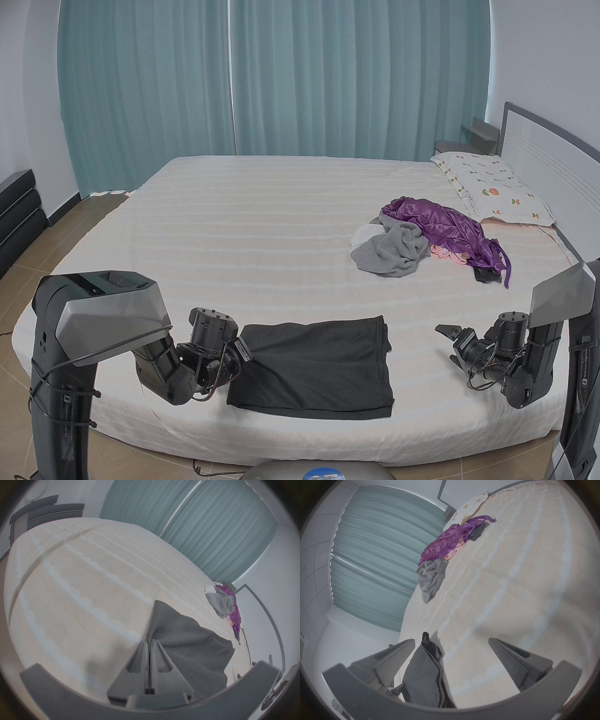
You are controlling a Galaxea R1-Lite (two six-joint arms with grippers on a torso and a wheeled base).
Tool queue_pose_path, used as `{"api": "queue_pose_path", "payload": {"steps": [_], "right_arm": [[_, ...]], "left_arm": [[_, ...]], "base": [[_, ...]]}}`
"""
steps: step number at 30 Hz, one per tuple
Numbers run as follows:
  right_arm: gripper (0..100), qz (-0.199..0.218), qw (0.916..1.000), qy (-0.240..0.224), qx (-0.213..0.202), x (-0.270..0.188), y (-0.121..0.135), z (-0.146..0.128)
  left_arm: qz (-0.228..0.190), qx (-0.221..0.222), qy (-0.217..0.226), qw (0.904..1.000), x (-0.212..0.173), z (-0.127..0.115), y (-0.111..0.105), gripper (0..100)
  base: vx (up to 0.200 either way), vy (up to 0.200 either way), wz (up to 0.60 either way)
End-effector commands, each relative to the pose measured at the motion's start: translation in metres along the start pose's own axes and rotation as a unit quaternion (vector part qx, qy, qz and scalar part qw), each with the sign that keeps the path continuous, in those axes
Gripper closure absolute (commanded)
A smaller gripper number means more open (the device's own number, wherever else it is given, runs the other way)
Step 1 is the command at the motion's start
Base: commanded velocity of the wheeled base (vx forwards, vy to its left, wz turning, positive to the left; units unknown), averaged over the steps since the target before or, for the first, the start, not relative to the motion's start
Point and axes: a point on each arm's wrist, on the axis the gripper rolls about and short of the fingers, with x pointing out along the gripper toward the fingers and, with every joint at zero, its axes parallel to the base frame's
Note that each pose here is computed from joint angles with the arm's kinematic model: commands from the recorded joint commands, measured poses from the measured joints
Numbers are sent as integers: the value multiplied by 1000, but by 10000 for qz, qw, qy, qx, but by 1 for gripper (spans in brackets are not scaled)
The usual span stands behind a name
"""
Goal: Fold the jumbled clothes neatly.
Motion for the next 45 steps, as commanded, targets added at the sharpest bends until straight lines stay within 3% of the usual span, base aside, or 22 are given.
{"api": "queue_pose_path", "payload": {"steps": [1,45], "right_arm": [[0,-6,10000,3,2,0,0,0],[0,-3,10000,9,-1,0,0,-1]], "left_arm": [[43,-25,-60,10000,-1,3,1,100],[342,-33,-206,9992,-6,7,8,100]], "base": [[0,200,0],[0,200,0]]}}
